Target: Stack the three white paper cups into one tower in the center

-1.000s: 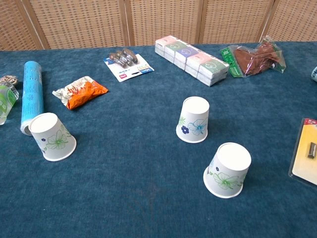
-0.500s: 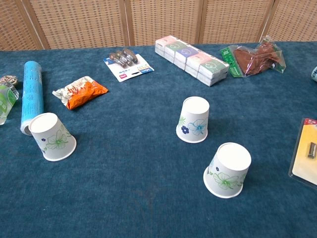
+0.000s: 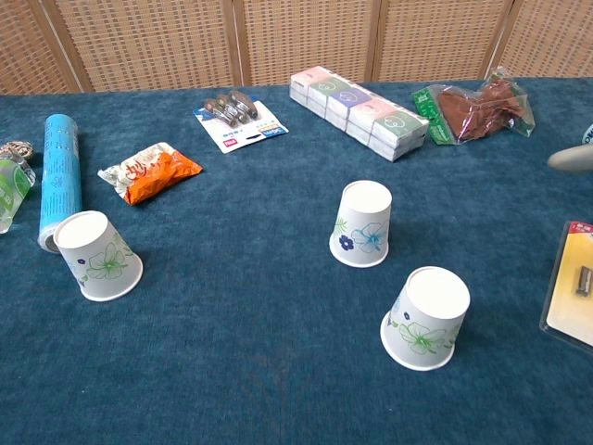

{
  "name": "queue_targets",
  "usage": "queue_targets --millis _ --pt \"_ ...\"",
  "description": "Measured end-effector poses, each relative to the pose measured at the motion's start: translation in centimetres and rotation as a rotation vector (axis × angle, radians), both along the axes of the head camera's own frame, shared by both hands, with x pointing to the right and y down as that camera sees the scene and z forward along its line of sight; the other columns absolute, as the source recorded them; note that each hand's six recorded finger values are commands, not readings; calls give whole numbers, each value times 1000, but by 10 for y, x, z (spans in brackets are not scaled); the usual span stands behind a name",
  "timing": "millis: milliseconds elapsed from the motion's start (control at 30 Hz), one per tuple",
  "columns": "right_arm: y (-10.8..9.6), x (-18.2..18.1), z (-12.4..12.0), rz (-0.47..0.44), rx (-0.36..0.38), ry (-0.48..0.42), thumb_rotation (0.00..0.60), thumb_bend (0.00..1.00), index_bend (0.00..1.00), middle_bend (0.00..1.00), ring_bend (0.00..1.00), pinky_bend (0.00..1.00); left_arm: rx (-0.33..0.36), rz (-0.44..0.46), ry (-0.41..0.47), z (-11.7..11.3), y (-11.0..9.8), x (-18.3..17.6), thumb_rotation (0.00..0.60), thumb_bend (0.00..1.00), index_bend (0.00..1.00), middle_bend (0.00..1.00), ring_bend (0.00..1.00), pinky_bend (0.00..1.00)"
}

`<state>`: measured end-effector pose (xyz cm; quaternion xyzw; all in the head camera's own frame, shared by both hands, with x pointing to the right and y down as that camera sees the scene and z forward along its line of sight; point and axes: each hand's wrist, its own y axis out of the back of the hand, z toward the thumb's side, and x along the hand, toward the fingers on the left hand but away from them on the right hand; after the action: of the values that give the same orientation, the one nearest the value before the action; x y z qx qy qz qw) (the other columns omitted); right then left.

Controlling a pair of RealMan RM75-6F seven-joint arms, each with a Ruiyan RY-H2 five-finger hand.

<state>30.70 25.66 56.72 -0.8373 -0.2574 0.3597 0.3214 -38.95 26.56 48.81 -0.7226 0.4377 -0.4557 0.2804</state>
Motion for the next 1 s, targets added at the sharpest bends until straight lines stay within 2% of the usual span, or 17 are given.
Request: queue_targets --millis 267,733,1000 --pt "-5 -27 7 -113 0 -14 600 377 0 0 0 0 -7 8 11 -4 1 6 600 480 139 32 0 0" --pt "-2 -81 15 -287 -6 -23 600 376 0 0 0 0 -29 21 9 3 1 11 600 480 139 33 0 0" --pt "3 -100 31 -362 -22 20 600 377 0 0 0 0 -44 -1 3 8 3 3 600 480 139 32 0 0"
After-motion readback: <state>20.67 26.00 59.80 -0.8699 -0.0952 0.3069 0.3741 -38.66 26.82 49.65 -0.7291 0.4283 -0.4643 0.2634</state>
